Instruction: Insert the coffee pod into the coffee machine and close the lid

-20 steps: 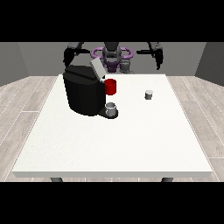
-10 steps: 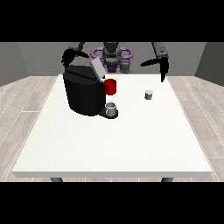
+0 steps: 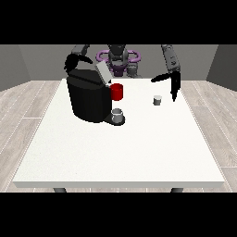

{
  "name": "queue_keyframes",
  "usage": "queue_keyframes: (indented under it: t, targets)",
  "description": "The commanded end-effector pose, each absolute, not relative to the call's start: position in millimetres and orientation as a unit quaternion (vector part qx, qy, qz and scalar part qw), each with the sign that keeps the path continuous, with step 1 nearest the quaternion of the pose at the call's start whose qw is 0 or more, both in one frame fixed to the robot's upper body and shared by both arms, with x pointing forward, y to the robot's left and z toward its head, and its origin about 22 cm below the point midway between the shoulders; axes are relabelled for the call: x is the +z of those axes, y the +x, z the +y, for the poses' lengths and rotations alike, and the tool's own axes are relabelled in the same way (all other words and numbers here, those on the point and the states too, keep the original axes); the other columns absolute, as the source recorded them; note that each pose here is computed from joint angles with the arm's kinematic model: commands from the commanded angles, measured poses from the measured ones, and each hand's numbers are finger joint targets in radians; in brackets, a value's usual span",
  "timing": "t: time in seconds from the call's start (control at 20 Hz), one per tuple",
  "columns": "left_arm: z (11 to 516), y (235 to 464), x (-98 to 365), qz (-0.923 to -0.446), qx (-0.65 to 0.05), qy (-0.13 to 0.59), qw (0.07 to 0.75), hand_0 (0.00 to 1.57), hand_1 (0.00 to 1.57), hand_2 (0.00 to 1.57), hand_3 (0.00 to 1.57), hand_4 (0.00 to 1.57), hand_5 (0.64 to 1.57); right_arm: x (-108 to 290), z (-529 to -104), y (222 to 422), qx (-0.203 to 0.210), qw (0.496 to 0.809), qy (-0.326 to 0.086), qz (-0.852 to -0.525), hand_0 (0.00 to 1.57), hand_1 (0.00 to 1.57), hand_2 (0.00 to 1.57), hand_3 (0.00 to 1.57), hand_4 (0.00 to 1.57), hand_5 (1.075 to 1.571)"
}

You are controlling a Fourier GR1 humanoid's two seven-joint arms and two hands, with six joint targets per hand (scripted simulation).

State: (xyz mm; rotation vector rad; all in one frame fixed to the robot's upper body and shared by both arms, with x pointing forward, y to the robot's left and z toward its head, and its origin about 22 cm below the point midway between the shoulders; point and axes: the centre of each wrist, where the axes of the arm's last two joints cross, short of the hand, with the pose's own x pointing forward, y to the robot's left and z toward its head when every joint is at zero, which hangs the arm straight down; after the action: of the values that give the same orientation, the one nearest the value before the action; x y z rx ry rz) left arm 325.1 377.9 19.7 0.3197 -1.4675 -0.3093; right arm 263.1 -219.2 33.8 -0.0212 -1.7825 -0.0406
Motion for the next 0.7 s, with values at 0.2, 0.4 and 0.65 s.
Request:
queue_keyframes:
  t: [0.2,0.4,0.65]
  targets:
    - [366.9,339.6,7.4,-0.635,-0.203,0.164,0.727,0.00,0.00,0.11,0.00,0.00,1.571,42.1,-226.9,279.9,-0.023,0.640,-0.024,-0.767,0.00,0.00,0.00,0.00,0.36,1.571]
    - [363.4,353.4,22.0,-0.632,-0.230,0.186,0.716,0.10,0.10,0.50,0.00,0.00,1.571,26.9,-219.6,283.7,-0.022,0.650,-0.034,-0.759,0.00,0.00,0.00,0.00,0.39,1.571]
    - [348.9,354.4,2.8,-0.602,-0.240,0.199,0.735,0.81,0.81,0.85,0.50,0.00,1.571,13.0,-214.4,285.6,-0.017,0.667,-0.055,-0.743,0.00,0.00,0.00,0.00,0.42,1.571]
